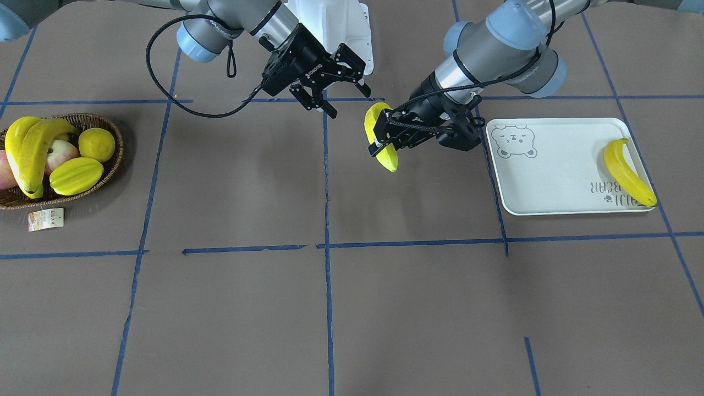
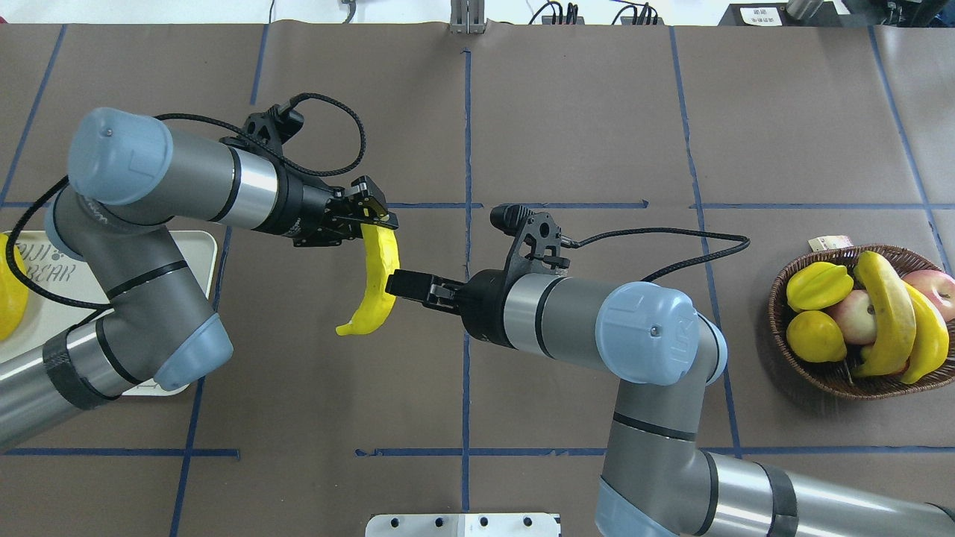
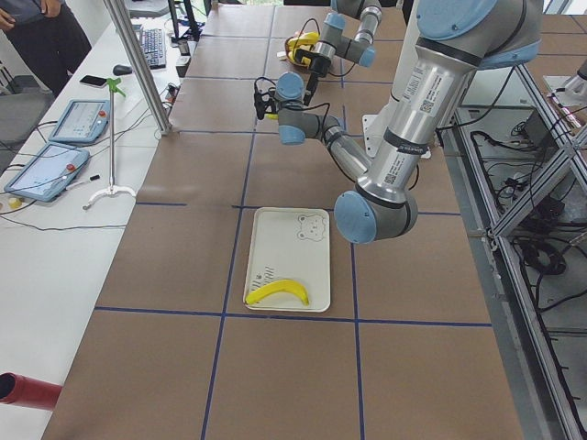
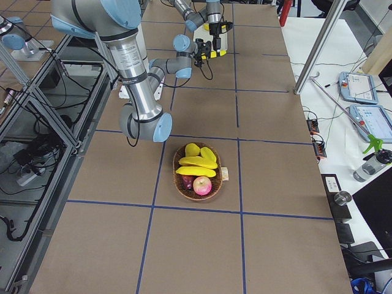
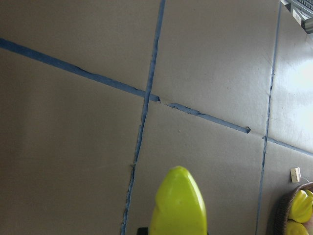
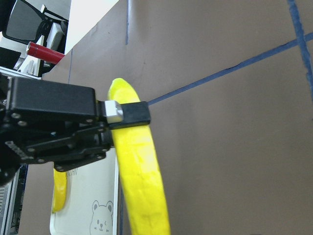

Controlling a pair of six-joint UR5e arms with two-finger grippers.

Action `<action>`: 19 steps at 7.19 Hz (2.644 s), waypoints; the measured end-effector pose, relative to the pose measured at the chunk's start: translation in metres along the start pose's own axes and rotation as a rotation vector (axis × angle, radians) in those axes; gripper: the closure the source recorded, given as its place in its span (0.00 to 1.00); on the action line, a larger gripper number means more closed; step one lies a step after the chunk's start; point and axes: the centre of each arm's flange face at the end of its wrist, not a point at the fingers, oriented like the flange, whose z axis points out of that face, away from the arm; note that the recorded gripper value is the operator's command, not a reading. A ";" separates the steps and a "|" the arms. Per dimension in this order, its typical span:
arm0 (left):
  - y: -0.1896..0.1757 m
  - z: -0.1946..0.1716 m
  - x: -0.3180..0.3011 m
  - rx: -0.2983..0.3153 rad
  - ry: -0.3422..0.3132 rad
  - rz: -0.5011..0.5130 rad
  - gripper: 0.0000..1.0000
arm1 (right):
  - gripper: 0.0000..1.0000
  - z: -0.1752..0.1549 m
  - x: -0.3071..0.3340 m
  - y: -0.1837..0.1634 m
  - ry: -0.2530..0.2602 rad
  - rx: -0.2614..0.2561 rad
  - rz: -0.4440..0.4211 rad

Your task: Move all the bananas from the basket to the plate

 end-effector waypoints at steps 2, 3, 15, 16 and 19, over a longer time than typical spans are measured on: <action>-0.022 -0.032 -0.012 0.063 -0.128 -0.041 1.00 | 0.00 -0.014 0.002 -0.017 0.084 -0.032 0.004; -0.029 -0.050 -0.023 0.089 -0.222 -0.081 1.00 | 0.00 -0.028 -0.003 -0.030 0.147 -0.060 0.013; -0.136 -0.143 -0.366 0.277 -0.569 -0.382 0.94 | 0.00 -0.186 0.093 -0.141 0.626 -0.245 -0.120; -0.139 -0.139 -0.386 0.277 -0.577 -0.391 0.80 | 0.00 -0.187 0.093 -0.142 0.627 -0.243 -0.121; -0.143 -0.137 -0.409 0.278 -0.598 -0.409 0.01 | 0.00 -0.186 0.095 -0.142 0.632 -0.239 -0.120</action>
